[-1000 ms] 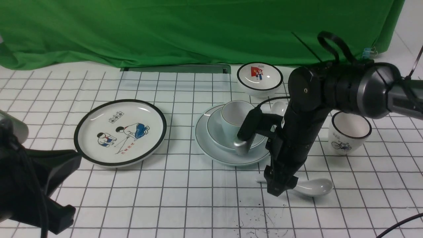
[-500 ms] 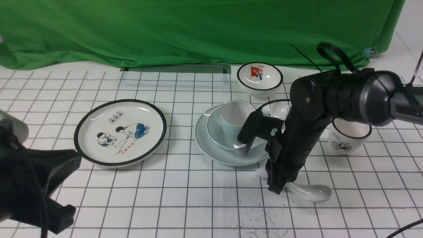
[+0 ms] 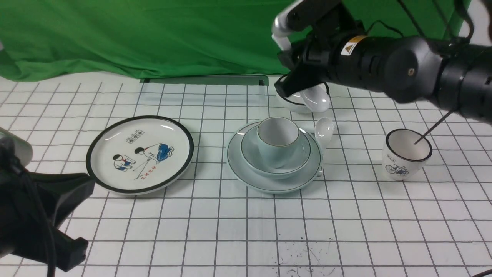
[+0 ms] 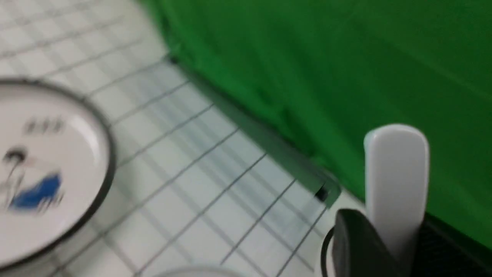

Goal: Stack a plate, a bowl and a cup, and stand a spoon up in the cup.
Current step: Use the right arm to put the blue soup spoon into the blue teacup in the middle

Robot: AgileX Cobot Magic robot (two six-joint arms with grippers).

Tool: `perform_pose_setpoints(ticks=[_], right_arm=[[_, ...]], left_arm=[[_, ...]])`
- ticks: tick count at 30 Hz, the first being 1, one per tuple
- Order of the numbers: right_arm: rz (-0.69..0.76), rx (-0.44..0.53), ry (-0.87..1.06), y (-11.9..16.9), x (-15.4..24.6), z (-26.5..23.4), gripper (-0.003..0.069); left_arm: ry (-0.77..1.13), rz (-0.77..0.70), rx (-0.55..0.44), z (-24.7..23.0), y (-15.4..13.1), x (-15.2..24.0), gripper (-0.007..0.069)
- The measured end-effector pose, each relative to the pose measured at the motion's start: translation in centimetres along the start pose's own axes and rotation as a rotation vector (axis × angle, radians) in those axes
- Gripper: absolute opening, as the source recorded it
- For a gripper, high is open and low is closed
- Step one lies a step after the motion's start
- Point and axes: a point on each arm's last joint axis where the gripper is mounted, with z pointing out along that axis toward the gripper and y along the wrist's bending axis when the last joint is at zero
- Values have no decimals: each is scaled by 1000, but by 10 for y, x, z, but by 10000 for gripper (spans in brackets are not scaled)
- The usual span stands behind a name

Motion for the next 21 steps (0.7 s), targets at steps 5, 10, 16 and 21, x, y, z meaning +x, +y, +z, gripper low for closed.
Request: perform_pose_setpoints(ticks=[5,10,16,21], right_arm=[[266,72,-72,2,18,22,165],[307,58,-118,9,15,24,165],[292,26,-93,24,24,29,165],[300,16,-47,34,45,44,165]], left_arm=[[0,0,0,0,0,0,-32],[0,0,0,0,0,0,-32],[-3,1,-1,0,0,0,-32],[-3,1,-1,0,0,0,-31]])
